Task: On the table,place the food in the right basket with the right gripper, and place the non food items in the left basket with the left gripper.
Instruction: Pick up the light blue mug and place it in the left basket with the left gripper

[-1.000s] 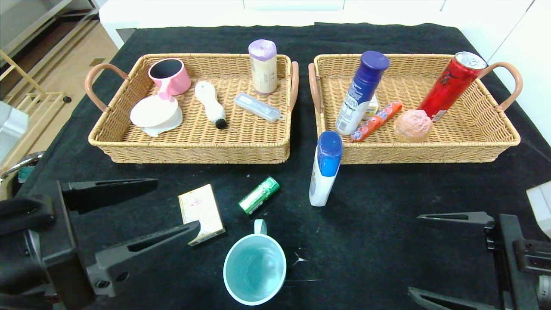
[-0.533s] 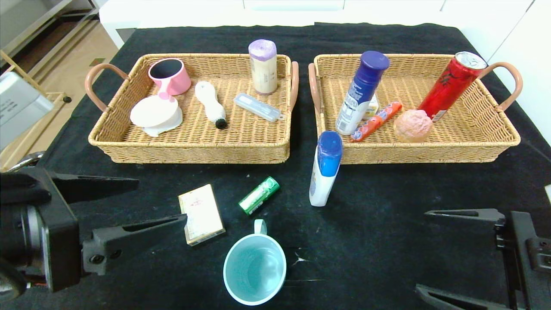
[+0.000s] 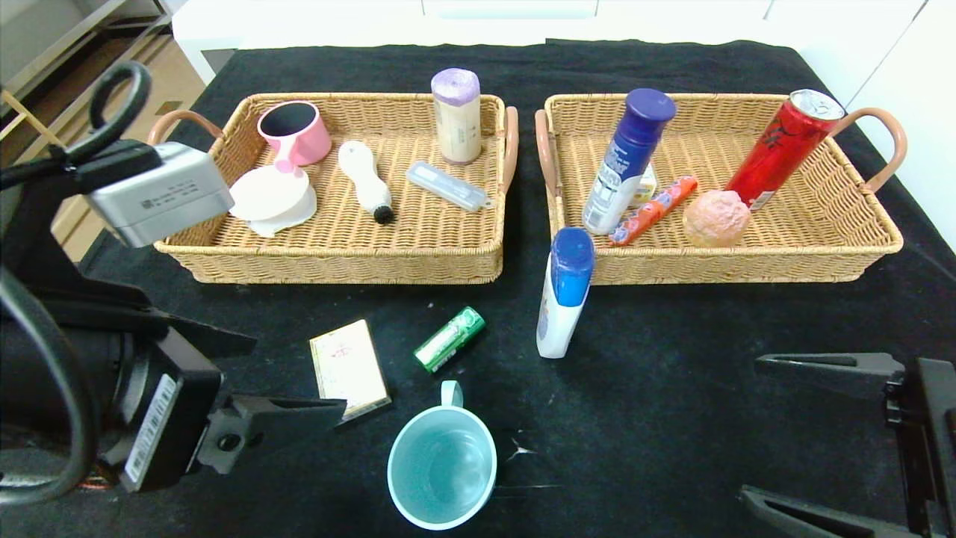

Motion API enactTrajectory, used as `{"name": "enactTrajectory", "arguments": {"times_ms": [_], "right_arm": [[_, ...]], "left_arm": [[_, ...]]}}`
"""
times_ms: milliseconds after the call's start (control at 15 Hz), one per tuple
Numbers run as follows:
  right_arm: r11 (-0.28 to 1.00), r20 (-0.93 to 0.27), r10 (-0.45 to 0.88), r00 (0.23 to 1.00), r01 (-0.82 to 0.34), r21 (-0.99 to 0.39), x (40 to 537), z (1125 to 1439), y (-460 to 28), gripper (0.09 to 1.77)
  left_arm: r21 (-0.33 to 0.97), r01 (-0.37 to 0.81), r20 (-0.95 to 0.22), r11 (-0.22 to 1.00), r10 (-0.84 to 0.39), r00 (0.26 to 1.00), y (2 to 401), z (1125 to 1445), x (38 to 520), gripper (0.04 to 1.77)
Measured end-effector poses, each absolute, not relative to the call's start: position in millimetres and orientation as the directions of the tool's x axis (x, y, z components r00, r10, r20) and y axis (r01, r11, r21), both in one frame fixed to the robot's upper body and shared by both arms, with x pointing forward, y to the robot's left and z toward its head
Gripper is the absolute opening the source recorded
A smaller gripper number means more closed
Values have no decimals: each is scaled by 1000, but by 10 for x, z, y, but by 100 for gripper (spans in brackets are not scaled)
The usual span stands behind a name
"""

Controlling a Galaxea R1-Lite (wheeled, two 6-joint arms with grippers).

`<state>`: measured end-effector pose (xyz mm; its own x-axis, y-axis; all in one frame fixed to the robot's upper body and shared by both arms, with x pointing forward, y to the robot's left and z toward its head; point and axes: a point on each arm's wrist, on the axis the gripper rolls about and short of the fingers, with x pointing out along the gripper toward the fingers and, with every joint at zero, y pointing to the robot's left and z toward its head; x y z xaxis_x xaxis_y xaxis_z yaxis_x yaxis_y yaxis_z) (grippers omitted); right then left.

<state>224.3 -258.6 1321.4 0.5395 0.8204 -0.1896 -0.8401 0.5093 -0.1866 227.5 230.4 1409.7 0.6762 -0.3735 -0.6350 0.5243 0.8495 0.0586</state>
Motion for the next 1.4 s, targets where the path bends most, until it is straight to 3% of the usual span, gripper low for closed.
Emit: {"name": "enactTrajectory", "arguments": {"times_ms": [467, 1400], "right_arm": [[525, -179, 815, 551, -833, -177, 2251, 13245, -2601, 171], [534, -183, 808, 561, -827, -175, 2269, 13238, -2612, 171]], "left_arm": [[70, 610, -696, 789, -399, 597, 1988, 13955, 2304, 172], [128, 576, -746, 808, -304, 592, 1779, 13679, 2464, 172]]}}
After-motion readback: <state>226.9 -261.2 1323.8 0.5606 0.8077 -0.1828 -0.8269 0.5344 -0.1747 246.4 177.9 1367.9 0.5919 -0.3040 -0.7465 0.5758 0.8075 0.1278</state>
